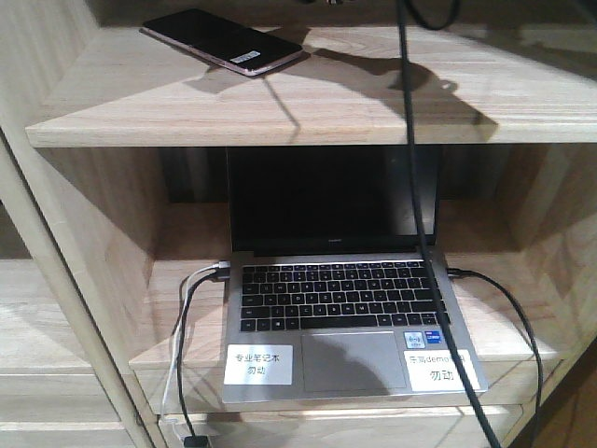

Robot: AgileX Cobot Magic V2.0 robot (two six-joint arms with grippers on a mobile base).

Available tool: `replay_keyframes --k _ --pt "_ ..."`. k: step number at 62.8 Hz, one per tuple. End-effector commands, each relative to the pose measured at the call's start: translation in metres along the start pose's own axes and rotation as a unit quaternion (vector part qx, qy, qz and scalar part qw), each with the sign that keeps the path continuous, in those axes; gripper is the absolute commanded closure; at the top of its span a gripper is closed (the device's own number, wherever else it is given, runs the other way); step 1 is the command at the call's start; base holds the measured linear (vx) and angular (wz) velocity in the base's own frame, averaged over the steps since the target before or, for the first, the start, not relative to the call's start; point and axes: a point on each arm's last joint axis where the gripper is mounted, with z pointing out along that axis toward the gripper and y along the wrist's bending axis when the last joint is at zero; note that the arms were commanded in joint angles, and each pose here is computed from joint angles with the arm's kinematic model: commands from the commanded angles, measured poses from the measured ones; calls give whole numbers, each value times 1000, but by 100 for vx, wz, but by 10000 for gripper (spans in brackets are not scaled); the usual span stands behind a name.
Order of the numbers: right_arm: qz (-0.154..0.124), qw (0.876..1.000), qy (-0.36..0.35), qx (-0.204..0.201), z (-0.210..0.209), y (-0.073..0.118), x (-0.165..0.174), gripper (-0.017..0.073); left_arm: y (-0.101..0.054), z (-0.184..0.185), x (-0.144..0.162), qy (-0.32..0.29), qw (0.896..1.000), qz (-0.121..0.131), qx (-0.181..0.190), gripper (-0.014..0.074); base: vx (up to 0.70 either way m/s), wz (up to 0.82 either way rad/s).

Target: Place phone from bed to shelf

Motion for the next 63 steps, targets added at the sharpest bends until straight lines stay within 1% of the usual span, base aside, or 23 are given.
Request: replay_keyframes --k 1,3,9,14,20,27,32,37,41,44,47,56,63 --pt "-10 999 -37 4 -28 26 -30 531 0 0 -4 -35 999 -5 -1 592 0 0" --pt "-13 999 -35 7 -30 27 -30 578 0 0 -4 -35 999 -5 -1 592 0 0" --pt "-17 999 -33 13 -37 33 -35 568 0 0 -4 -35 999 -5 -1 592 0 0" --pt "-28 999 -34 21 -45 38 -39 564 0 0 -4 -35 999 -5 -1 592 0 0" --pt "-32 998 -38 33 -53 44 -44 564 0 0 -4 -35 999 -5 -1 592 0 0" --pt "-38 996 -46 66 -63 47 -48 564 0 0 -4 -35 999 -5 -1 592 0 0" --pt "-28 993 -60 96 -70 48 -44 564 0 0 -4 -35 999 -5 -1 592 0 0" --pt "-16 987 -80 137 -77 48 -32 564 0 0 -4 -35 999 -5 -1 592 0 0" --pt "-23 982 -93 164 -87 53 -23 564 0 0 -4 -35 999 -5 -1 592 0 0" --pt "-34 977 -106 182 -95 60 -19 564 0 0 -4 -35 999 -5 -1 592 0 0" --pt "-29 973 -113 200 -102 64 -8 564 0 0 -4 -35 999 -5 -1 592 0 0" --pt "-17 959 -143 243 -129 82 12 564 0 0 -4 -35 999 -5 -1 592 0 0" --pt "-18 950 -162 265 -151 99 25 564 0 0 -4 -35 999 -5 -1 592 0 0"
